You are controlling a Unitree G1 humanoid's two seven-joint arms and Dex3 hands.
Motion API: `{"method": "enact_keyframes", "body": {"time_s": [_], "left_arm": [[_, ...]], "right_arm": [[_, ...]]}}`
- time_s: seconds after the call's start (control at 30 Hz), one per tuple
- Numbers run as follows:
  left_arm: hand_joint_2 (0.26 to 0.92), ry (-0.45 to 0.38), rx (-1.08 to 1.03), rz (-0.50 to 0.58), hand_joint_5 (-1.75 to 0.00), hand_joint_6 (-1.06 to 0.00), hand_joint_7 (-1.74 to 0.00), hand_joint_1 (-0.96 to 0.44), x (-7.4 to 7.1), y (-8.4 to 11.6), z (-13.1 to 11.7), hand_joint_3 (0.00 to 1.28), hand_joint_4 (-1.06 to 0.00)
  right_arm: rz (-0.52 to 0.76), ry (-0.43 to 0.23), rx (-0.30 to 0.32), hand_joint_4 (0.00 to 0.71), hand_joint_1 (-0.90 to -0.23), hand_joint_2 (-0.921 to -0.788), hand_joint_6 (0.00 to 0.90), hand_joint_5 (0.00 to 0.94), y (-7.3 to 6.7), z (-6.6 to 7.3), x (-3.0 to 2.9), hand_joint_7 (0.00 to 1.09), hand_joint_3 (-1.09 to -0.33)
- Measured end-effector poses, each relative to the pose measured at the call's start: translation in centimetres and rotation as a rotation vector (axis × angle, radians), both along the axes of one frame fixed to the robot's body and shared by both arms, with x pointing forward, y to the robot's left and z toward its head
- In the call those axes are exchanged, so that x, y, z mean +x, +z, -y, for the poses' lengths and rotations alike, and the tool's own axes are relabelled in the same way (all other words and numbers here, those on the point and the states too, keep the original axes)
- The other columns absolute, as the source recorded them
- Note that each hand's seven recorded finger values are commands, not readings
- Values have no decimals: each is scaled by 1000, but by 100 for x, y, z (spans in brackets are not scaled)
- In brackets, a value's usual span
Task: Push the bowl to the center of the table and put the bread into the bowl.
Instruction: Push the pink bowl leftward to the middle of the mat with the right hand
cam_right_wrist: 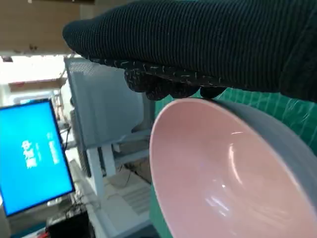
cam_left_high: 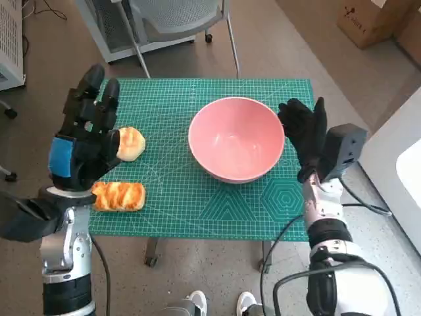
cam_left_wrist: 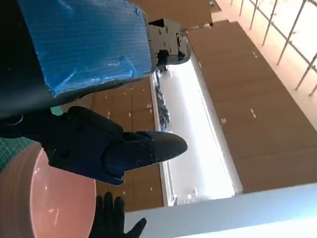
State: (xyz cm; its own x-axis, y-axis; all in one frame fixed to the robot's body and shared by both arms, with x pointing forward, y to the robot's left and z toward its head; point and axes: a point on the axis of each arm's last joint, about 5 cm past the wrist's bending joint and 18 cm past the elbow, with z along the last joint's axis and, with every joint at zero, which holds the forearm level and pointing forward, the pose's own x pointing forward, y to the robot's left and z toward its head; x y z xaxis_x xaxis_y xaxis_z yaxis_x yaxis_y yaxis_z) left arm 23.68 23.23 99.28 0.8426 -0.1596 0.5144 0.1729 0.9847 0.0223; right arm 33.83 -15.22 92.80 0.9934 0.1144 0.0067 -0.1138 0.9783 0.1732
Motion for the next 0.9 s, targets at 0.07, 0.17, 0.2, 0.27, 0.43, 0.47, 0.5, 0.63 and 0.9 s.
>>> {"method": "enact_keyframes", "body": {"time_s": [0.07, 0.17, 0.2, 0.27, 0.43, 0.47, 0.5, 0.63, 0.9], "left_arm": [[921, 5, -1, 2, -14, 1, -353, -690, -9, 2, -3, 481, -70], [921, 11, -3, 3, -15, 1, -348, -693, -19, 3, -8, 481, -74], [921, 14, -4, 2, -15, 1, -347, -694, -23, 1, -10, 481, -74], [921, 17, -5, 1, -15, 1, -346, -696, -30, -2, -12, 481, -75], [921, 27, -6, -8, -13, 1, -346, -699, -60, -22, -20, 481, -74], [921, 29, -6, -9, -13, 1, -346, -699, -65, -25, -23, 481, -73], [921, 31, -6, -9, -13, 1, -346, -700, -70, -27, -25, 480, -73], [921, 39, -8, -9, -11, 1, -354, -696, -83, -30, -32, 480, -72], [921, 59, -10, -7, -10, 1, -390, -695, -111, -28, -57, 479, -74]], "right_arm": [[3, 9, -1, 192, -583, -921, 318, 5, 10, -29, 6, 17, -856], [8, 20, 0, 200, -593, -921, 324, 8, 26, -68, 15, 20, -856], [10, 24, 1, 200, -594, -921, 325, 8, 32, -84, 18, 20, -857], [11, 32, 2, 201, -591, -921, 325, 7, 39, -110, 21, 21, -860], [9, 54, 7, 200, -573, -921, 329, 6, 43, -189, 24, 24, -874], [9, 59, 7, 199, -570, -921, 331, 5, 44, -204, 24, 25, -878], [9, 64, 6, 199, -567, -921, 333, 5, 45, -219, 25, 26, -881], [13, 86, -8, 212, -583, -921, 348, 10, 61, -276, 30, 36, -866], [29, 111, -42, 206, -592, -921, 339, 5, 110, -312, 50, 36, -876]]}}
